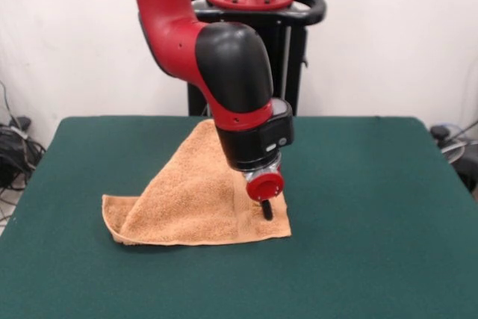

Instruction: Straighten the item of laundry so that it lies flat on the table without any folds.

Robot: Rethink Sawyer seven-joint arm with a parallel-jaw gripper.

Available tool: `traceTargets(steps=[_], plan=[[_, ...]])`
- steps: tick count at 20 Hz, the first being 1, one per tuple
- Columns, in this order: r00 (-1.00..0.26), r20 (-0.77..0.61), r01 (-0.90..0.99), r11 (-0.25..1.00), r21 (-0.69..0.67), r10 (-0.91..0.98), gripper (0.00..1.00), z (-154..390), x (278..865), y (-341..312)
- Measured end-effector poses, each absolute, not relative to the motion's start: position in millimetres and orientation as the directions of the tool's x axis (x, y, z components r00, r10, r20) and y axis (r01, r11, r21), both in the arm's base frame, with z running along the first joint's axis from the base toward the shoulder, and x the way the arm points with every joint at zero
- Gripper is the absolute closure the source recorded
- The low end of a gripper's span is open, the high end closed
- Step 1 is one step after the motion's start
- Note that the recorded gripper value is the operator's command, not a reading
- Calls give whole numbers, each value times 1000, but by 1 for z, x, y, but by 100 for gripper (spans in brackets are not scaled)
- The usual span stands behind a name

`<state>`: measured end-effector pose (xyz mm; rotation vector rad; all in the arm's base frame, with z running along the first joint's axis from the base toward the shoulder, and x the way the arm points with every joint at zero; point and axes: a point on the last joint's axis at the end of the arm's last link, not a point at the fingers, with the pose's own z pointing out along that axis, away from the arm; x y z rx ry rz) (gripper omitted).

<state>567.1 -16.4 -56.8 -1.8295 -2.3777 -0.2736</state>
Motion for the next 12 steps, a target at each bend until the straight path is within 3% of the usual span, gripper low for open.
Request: traceTargets(steps=[12], plan=[[-217,226,976,204,80,950,100,-51,580,-16]])
